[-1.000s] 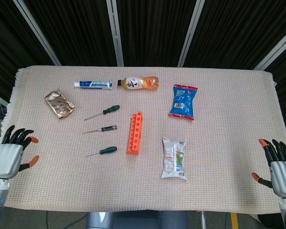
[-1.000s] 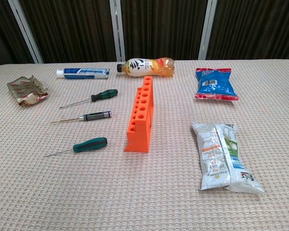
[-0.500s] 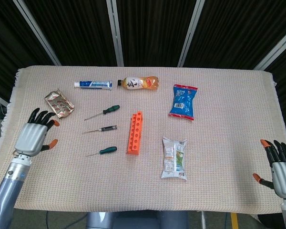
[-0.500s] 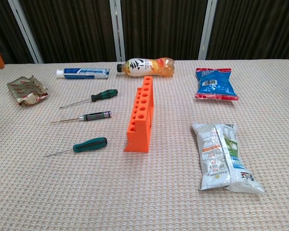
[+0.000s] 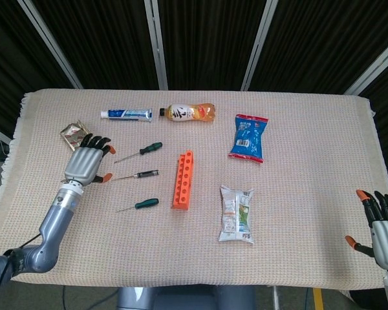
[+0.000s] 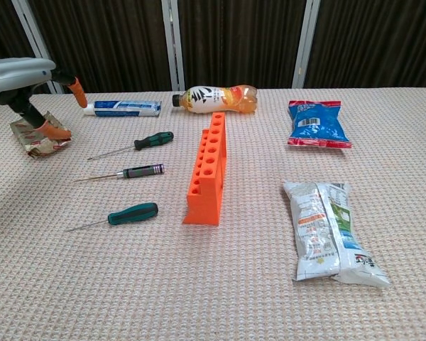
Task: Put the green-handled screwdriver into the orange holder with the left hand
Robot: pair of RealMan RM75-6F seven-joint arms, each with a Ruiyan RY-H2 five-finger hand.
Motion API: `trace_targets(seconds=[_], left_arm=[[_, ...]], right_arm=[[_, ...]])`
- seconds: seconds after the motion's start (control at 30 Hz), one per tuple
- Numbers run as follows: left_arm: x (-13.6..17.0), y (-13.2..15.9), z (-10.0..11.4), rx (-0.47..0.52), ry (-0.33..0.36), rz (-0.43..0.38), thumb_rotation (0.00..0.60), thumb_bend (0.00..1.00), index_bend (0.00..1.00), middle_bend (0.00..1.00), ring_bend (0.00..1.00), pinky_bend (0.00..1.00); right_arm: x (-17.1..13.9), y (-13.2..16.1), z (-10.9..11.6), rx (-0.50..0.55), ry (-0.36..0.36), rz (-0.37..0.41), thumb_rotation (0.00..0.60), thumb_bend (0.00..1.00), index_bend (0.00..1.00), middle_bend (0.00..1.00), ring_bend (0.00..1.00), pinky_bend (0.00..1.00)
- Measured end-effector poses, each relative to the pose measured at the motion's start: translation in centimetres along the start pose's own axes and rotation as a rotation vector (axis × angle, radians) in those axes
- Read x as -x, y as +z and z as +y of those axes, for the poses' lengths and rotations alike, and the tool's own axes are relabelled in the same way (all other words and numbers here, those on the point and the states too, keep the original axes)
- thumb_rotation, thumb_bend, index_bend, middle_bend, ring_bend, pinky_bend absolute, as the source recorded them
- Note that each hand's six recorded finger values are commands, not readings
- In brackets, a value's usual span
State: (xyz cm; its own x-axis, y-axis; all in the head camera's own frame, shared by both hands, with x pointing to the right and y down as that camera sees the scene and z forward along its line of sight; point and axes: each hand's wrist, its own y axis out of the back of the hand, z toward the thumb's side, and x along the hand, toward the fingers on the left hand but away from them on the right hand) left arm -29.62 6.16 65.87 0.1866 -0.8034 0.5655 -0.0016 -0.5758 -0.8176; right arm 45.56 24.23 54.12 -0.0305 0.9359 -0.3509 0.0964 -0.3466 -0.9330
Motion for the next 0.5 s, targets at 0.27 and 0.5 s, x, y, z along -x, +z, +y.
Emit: trace_targets(seconds=[0.27, 0.5], left_arm=[[-4.7, 2.6, -0.4, -0.064, -0.018, 0.044, 0.6, 0.26, 0.33, 0.12, 0.07, 0.0], [-8.6, 4.7, -1.0, -0.108, -0.041, 0.124, 0.6, 0.3, 0.35, 0.12, 0.07, 0.0]], right_arm=[[-0.6, -0.5, 0.2, -0.002, -0.007, -0.02, 0.6, 0.0, 0.06, 0.1, 0.0, 0.04], [-0.7, -0.9, 0.2, -0.005, -0.002, -0.04, 0.6, 0.0, 0.06, 0.1, 0.0, 0.04]])
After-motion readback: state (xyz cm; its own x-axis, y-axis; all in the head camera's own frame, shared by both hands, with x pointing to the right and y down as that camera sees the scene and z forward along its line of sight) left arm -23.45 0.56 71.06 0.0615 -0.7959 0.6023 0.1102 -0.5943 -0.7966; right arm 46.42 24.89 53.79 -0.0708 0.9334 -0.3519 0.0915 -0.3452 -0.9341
